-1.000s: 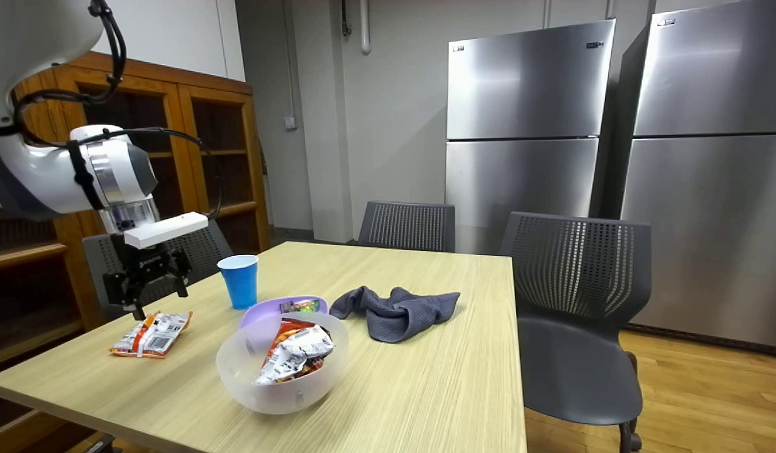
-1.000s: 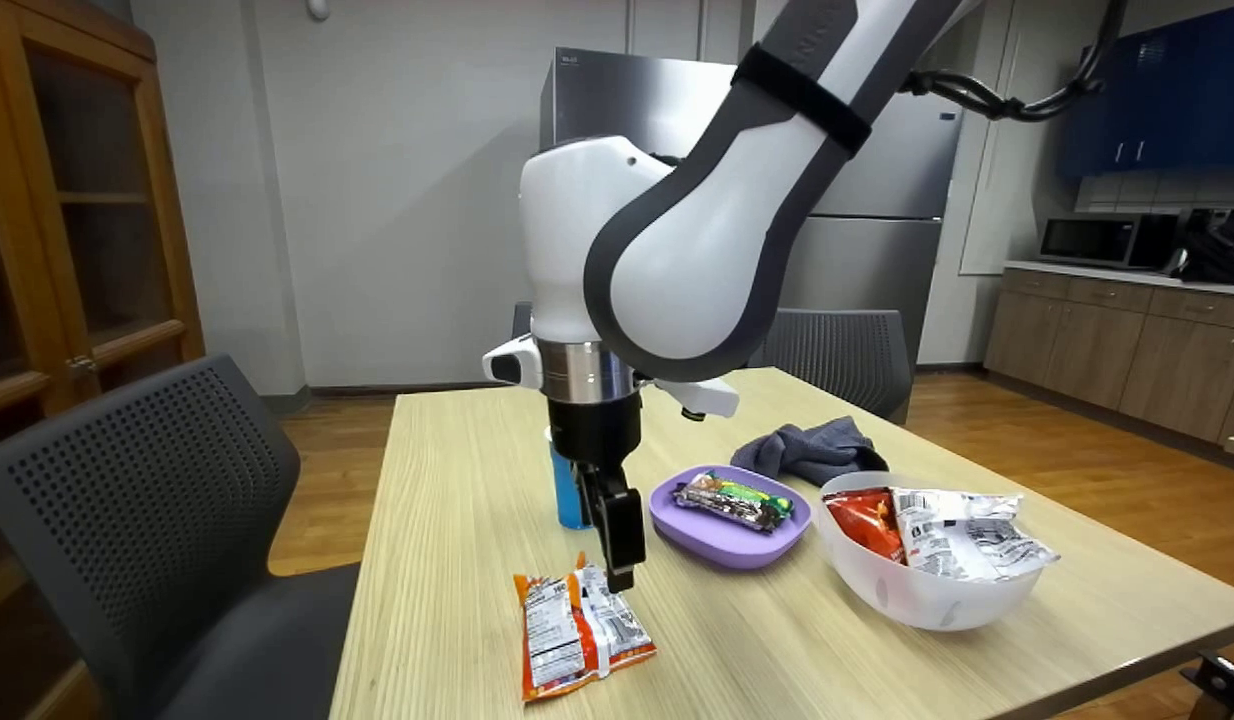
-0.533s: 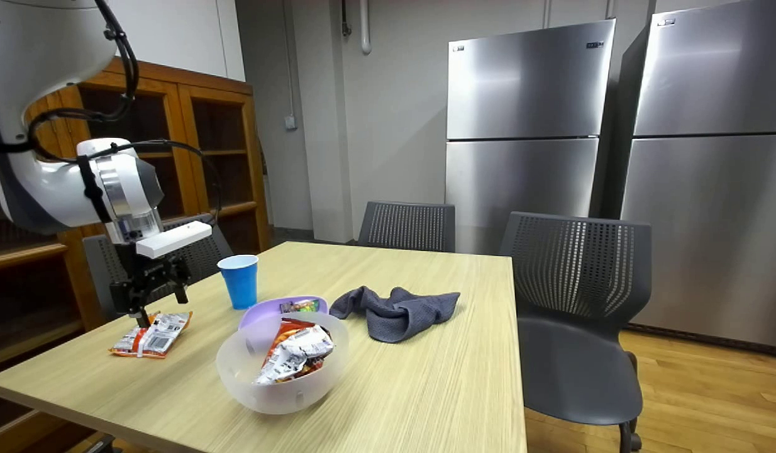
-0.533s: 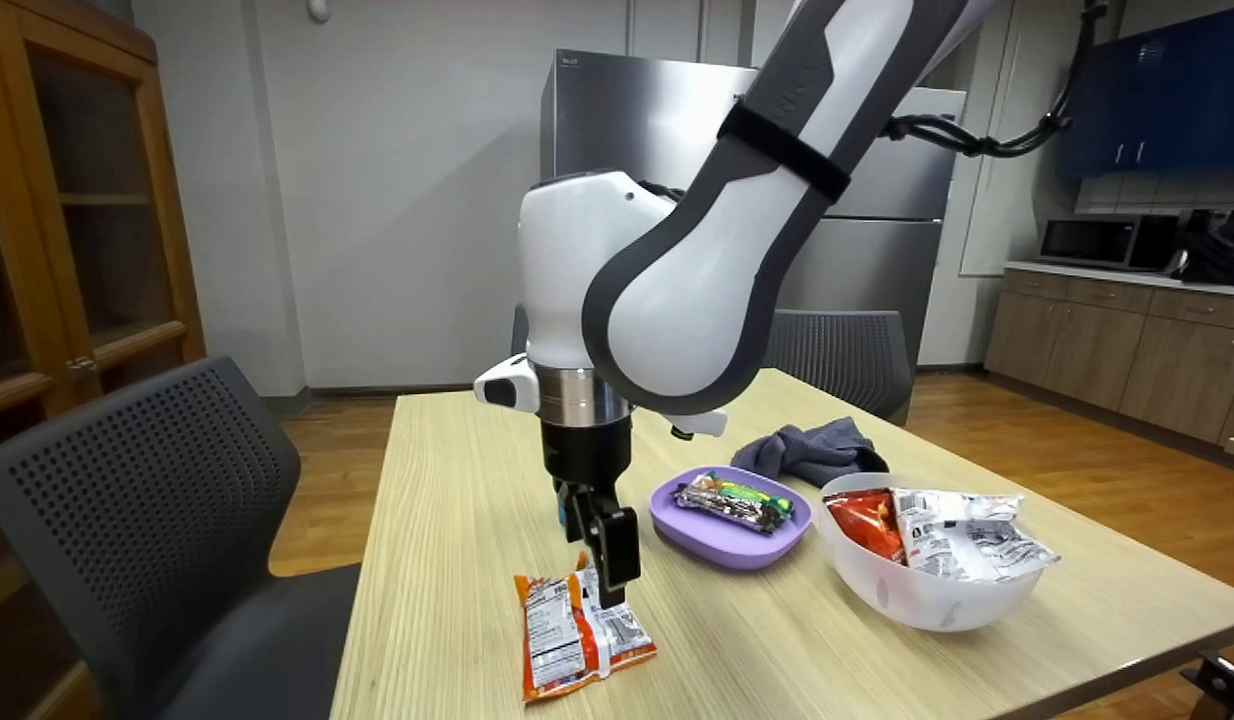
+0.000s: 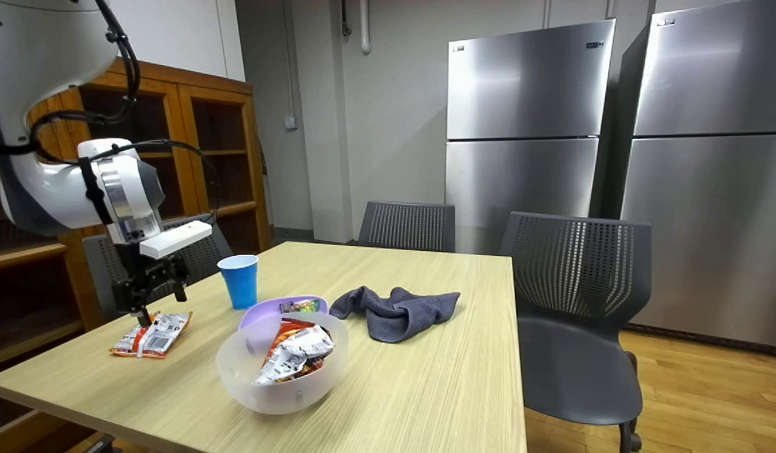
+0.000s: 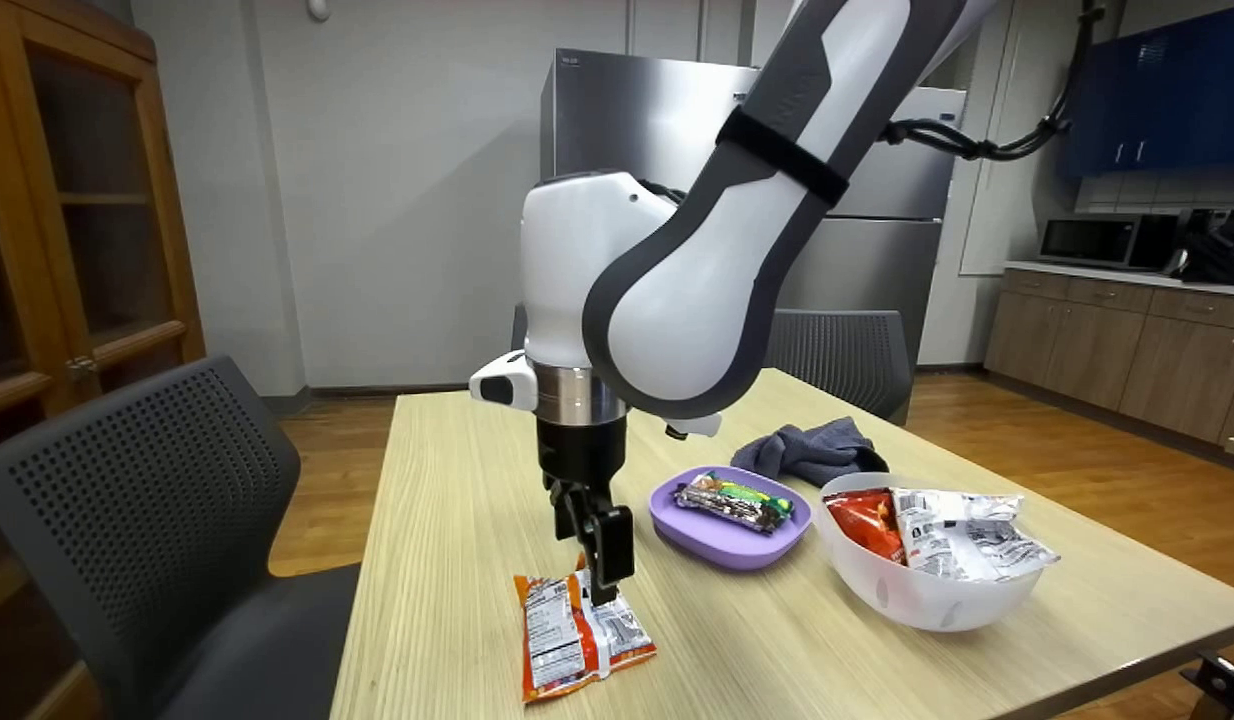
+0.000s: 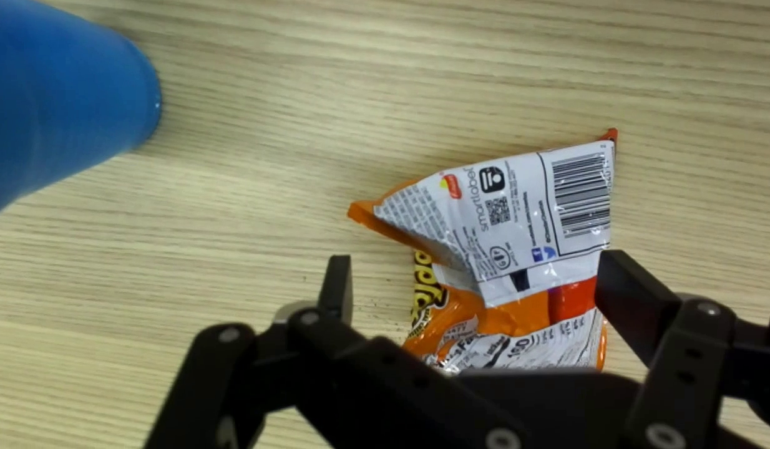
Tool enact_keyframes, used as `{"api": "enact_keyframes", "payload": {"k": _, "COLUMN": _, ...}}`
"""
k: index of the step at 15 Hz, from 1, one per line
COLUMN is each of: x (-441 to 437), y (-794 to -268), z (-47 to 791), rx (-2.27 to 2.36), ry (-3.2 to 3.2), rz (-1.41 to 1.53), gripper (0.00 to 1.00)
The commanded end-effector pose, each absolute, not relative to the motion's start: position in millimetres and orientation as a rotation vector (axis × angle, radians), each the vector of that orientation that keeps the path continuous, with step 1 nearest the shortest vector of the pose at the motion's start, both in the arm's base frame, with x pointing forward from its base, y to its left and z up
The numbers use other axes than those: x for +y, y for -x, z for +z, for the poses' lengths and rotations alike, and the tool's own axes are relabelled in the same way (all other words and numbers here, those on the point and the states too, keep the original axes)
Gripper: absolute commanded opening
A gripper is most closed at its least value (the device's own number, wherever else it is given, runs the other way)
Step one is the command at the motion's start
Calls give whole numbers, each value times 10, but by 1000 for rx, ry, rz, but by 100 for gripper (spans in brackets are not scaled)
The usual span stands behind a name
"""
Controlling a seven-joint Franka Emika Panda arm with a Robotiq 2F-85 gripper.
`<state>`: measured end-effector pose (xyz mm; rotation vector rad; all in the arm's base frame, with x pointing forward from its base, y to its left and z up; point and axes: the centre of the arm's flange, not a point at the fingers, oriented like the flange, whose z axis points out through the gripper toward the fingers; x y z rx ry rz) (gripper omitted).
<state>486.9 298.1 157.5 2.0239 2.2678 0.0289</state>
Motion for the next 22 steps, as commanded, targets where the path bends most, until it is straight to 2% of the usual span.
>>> {"api": "enact_keyframes", "payload": {"k": 1, "x": 2993, "y": -4947, "z": 1523, "rx": 2310, "ry": -1978, "rz": 48, "gripper": 100}}
{"api": "enact_keyframes", "payload": {"k": 7, "x": 2988, "y": -4970, "z": 1460, "rx": 2350, "ry": -1952, "rz": 38, "gripper": 100}}
{"api": "enact_keyframes", "payload": {"k": 8, "x": 2989, "y": -4972, "z": 1453, "rx": 2351, "ry": -1947, "rz": 33, "gripper": 96}}
{"api": "enact_keyframes", "payload": {"k": 9, "x": 2988, "y": -4974, "z": 1449, "rx": 2353, "ry": -1944, "rz": 31, "gripper": 74}}
{"api": "enact_keyframes", "payload": {"k": 11, "x": 2979, "y": -4980, "z": 1444, "rx": 2356, "ry": -1944, "rz": 31, "gripper": 69}}
{"api": "enact_keyframes", "payload": {"k": 19, "x": 2968, "y": -4995, "z": 1460, "rx": 2354, "ry": -1942, "rz": 34, "gripper": 6}}
{"api": "enact_keyframes", "payload": {"k": 20, "x": 2970, "y": -4995, "z": 1470, "rx": 2353, "ry": -1940, "rz": 37, "gripper": 1}}
{"api": "enact_keyframes", "payload": {"k": 22, "x": 2974, "y": -5000, "z": 1489, "rx": 2352, "ry": -1937, "rz": 43, "gripper": 0}}
